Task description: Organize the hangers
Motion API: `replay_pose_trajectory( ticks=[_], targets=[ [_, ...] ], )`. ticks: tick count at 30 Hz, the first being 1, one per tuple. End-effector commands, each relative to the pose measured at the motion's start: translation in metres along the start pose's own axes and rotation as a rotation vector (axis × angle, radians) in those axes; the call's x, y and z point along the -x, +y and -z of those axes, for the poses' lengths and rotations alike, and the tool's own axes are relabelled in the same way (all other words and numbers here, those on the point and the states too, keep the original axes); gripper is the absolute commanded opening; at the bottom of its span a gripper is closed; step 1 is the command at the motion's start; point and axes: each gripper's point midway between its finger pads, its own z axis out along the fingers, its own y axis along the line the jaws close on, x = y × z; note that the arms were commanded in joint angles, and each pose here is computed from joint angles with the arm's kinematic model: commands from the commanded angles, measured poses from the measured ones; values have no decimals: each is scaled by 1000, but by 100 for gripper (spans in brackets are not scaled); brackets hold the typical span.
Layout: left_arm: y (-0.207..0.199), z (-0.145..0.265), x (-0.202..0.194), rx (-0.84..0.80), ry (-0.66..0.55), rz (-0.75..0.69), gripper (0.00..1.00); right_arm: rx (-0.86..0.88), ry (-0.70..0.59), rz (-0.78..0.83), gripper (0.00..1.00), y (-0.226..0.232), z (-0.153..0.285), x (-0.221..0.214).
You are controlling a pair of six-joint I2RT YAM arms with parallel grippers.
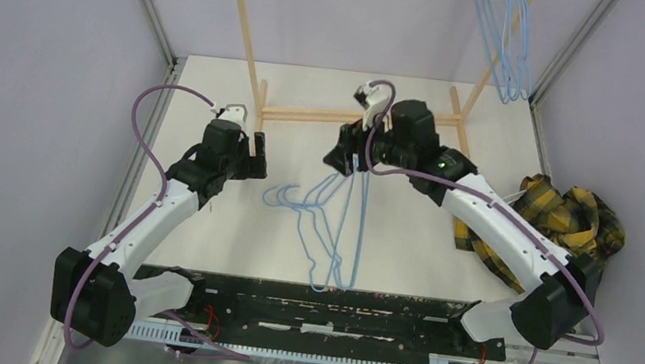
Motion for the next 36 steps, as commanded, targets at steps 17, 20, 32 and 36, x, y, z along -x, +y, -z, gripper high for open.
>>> replay_pose_trajectory(
  ticks=[17,20,32,36],
  targets=[
    [-3,-1,14,1,-45,40,92,-187,511,-85,59,-20,-72,-244],
    [-1,-2,12,10,-38,34,92,-274,502,-68,59,-39,-74,-251],
    [-9,-3,21,-10,-48,77,91,-230,561,-120,36,-36,-91,-284],
    [-9,-9,23,1,-55,96,91,-258,521,-104,9,-39,-82,-269]
  ],
)
